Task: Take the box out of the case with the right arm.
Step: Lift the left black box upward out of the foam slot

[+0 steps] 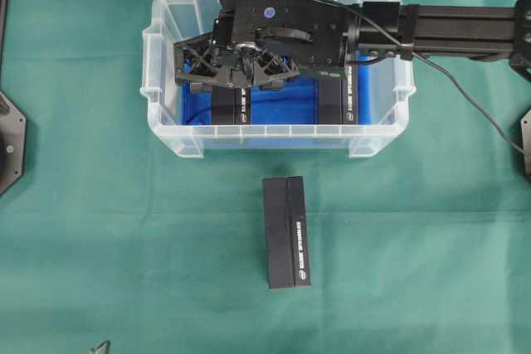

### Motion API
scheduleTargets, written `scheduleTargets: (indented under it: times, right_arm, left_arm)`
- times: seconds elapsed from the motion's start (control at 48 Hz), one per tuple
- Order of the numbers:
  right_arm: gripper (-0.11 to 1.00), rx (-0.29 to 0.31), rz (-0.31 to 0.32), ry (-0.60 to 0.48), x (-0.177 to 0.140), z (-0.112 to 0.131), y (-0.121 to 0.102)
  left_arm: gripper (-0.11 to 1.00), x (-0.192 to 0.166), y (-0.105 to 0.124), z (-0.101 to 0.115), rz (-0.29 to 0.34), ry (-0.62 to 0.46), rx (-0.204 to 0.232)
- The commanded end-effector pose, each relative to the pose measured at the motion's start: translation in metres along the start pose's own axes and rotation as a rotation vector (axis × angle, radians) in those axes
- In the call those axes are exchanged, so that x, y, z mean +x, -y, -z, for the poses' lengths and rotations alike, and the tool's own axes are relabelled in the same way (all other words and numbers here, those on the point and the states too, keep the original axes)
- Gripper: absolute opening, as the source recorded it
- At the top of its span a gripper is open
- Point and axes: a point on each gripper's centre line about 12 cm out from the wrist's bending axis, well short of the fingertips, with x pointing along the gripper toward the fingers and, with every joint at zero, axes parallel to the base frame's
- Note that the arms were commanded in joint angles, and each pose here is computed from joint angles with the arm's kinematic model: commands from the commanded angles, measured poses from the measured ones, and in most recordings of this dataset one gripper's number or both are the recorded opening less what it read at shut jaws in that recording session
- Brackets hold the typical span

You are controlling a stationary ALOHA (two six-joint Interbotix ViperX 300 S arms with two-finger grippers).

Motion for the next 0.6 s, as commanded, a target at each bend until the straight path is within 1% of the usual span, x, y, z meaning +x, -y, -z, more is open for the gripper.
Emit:
scheduleTargets:
  times: [0.0, 0.104, 0.188, 0.333, 0.584]
  right_arm:
    - [0.69, -0.012, -0.042, 0.000, -0.019, 0.005, -0.006]
    - [0.69, -0.014, -0.048, 0.002, -0.023, 0.006, -0.007]
    - [0.69, -0.013, -0.050, 0.002, -0.033, 0.005, -0.007]
    - [0.69, -0.010, -0.043, 0.005, -0.061, 0.004, -0.003]
    - [0.69, -0.010, -0.100, 0.038, -0.112, -0.003, -0.007]
  left_arm:
    - [0.02, -0.002, 0.000, -0.002, 0.002, 0.012, -0.002]
    - [0.02, -0.002, 0.000, -0.002, 0.001, 0.012, -0.003]
    - [0.02, -0.002, 0.000, -0.003, 0.001, 0.012, -0.005]
    - [0.02, -0.002, 0.000, -0.002, 0.001, 0.011, -0.003]
    - [0.02, -0.003, 0.000, -0.002, 0.000, 0.016, -0.003]
